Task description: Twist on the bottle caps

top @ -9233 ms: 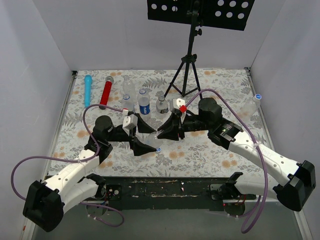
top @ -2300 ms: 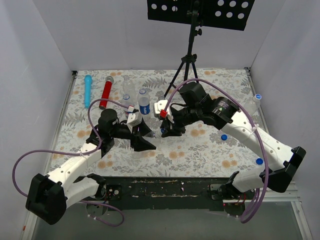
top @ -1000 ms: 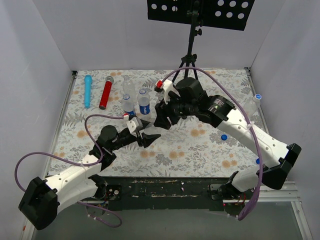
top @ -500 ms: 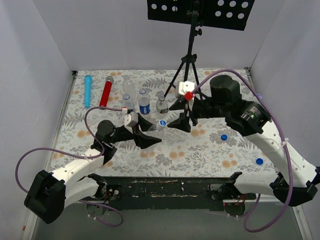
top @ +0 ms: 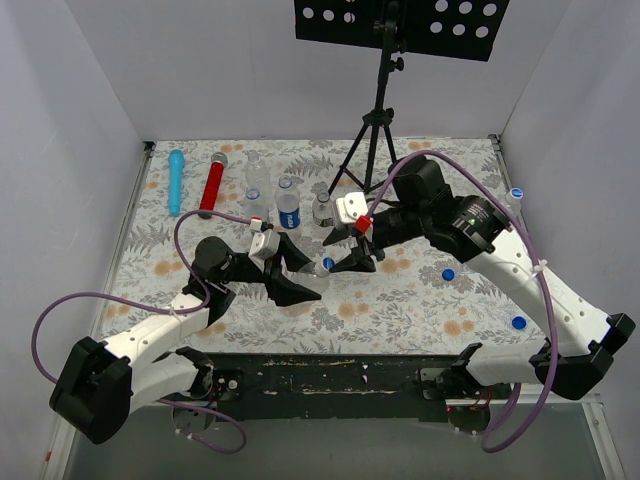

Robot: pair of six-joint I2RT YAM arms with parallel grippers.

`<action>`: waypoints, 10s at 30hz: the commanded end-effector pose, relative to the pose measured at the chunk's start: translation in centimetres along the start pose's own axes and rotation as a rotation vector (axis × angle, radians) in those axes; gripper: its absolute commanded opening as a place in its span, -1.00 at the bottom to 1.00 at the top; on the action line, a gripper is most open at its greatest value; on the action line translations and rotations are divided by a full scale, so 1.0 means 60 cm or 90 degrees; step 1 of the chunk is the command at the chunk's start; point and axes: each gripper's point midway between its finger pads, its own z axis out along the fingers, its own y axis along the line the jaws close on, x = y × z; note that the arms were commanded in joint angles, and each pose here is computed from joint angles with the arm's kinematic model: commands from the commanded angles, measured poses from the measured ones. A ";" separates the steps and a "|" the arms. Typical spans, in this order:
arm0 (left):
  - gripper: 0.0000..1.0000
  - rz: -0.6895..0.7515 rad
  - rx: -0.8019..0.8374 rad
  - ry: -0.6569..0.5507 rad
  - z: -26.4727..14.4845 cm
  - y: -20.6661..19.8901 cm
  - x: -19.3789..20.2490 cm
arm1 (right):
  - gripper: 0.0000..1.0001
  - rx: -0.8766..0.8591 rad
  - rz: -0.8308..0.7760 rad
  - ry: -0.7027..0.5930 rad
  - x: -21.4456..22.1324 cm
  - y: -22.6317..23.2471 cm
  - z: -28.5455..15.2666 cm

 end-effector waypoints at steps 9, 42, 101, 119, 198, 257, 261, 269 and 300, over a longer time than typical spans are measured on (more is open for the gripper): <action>-0.83 0.032 0.005 -0.015 0.002 -0.001 -0.030 | 0.11 -0.068 -0.019 -0.022 0.001 0.023 0.009; -0.95 0.308 -0.596 0.017 -0.121 0.175 -0.054 | -0.71 0.188 0.559 -0.005 0.129 -0.051 0.103; -1.00 0.050 -0.036 0.038 -0.006 0.027 -0.010 | -0.24 -0.040 0.063 0.046 0.033 0.004 0.025; -1.00 0.205 -0.355 0.028 -0.054 0.130 -0.037 | -0.97 0.212 0.672 0.077 0.139 -0.016 0.090; -1.00 0.376 -0.508 0.198 -0.088 0.153 0.033 | -0.09 0.203 0.533 0.016 0.069 -0.094 0.065; -0.98 0.258 -0.447 0.095 -0.084 0.166 -0.018 | -0.97 0.156 0.513 0.171 0.156 -0.050 0.098; -0.99 0.388 -0.559 0.133 -0.101 0.160 -0.017 | -0.97 0.196 0.661 0.131 0.176 -0.051 0.127; -1.00 0.493 -0.662 0.194 -0.120 0.158 -0.003 | -0.97 0.247 0.696 0.063 0.162 -0.070 0.123; -0.85 0.029 0.011 0.144 0.009 0.011 0.055 | 0.21 -0.027 0.018 0.053 0.069 0.035 0.013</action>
